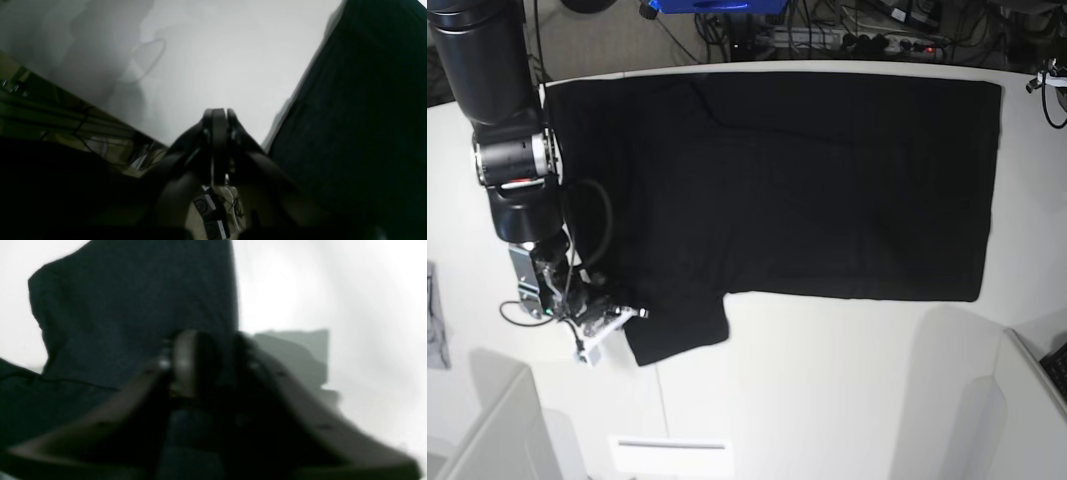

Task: Fold the T-shirt properly
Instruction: 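Move both grippers down to the shirt's hem corners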

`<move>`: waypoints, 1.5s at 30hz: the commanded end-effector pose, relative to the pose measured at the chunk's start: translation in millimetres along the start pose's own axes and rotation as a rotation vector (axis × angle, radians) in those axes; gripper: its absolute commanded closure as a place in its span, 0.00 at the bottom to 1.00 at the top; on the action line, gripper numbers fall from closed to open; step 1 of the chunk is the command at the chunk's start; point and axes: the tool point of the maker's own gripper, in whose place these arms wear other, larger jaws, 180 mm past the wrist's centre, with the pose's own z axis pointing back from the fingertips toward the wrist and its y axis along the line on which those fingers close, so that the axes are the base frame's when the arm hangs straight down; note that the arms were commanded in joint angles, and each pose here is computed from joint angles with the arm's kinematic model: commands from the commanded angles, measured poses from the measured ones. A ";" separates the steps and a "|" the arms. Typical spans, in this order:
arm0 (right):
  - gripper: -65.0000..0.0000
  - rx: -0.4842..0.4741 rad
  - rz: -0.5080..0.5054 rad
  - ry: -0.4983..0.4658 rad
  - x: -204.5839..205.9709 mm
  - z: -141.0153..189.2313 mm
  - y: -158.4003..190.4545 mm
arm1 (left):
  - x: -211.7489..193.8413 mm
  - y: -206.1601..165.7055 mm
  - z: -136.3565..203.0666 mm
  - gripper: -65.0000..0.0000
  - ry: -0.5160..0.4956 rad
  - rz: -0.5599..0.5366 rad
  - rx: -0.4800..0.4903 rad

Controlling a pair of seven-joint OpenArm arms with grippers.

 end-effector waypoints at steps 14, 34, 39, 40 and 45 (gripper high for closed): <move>1.00 0.001 0.013 -0.044 23.3 7.3 1.1 | 84.6 -14.2 -26.6 0.07 -0.169 -0.041 0.018; 1.00 0.013 0.039 -0.053 33.2 11.9 8.7 | 141.1 -124.4 -177.0 0.08 0.002 -0.169 -0.132; 1.00 0.013 0.039 -0.055 33.5 11.9 8.7 | 142.8 -156.6 -206.4 0.08 0.048 -0.212 -0.172; 1.00 0.013 0.039 -0.055 33.5 11.9 8.7 | 144.2 -162.2 -210.6 0.08 0.046 -0.216 -0.182; 1.00 0.013 0.039 -0.058 34.0 11.9 8.8 | 139.7 -196.7 -230.5 0.08 0.084 -0.214 -0.255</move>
